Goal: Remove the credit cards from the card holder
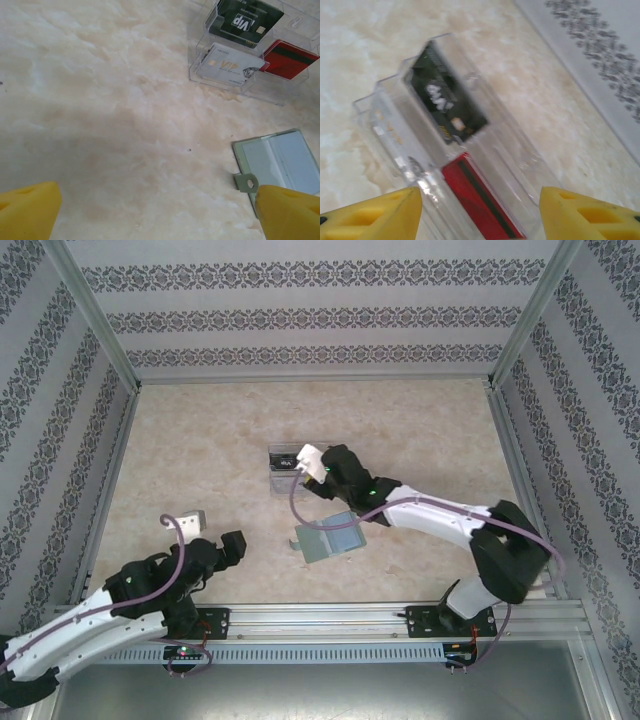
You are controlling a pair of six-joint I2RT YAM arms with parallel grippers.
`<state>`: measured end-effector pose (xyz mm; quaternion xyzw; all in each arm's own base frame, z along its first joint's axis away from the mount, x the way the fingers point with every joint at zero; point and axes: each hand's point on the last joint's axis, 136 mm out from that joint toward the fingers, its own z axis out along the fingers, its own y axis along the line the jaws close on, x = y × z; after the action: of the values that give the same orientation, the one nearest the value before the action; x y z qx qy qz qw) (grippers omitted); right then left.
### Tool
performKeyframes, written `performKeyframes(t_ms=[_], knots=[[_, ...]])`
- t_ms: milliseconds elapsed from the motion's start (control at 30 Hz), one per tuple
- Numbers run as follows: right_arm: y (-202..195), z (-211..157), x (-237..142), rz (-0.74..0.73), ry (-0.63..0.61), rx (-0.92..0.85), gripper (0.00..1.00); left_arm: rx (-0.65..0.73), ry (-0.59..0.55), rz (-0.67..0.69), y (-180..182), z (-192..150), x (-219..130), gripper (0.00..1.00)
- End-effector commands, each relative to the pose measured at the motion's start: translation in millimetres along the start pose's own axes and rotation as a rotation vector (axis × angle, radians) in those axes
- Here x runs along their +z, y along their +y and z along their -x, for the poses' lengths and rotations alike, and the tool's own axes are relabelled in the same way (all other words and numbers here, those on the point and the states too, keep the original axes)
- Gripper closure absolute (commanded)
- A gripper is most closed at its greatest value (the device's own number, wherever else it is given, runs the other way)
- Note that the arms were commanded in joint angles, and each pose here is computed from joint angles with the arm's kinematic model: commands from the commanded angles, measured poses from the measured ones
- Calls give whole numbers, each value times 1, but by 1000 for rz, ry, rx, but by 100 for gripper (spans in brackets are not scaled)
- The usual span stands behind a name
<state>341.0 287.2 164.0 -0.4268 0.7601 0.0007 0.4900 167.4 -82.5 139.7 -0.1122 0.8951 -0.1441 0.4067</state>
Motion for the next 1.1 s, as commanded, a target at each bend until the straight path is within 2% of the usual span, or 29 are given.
performKeyframes(t_ms=[0,133,167,333,467,567,633,833,933,1067], knots=[[-42,-4,-18,-146,-78,174,30,12,-97,28,-21,37,-4,0],[-78,-32,-38,-259,-109,323,18,71,-133,86,-41,60,4,0],[-89,-39,-45,-305,-116,364,2,77,-144,108,-44,66,7,0],[-135,-82,-79,-497,-125,522,2,105,-135,181,-55,90,31,0],[-163,-128,-93,-626,-94,639,2,86,-95,360,-30,110,60,1],[-177,-149,-97,-721,-45,661,2,79,-98,414,-14,124,81,1],[-178,-153,-97,-727,-28,620,2,78,-92,439,-1,135,90,0],[-184,-187,-75,-758,56,591,2,111,-115,623,56,174,93,1],[-183,-188,-60,-732,42,544,2,106,-64,645,85,176,107,1],[-187,-193,-60,-707,-1,563,2,85,0,684,122,167,130,1]])
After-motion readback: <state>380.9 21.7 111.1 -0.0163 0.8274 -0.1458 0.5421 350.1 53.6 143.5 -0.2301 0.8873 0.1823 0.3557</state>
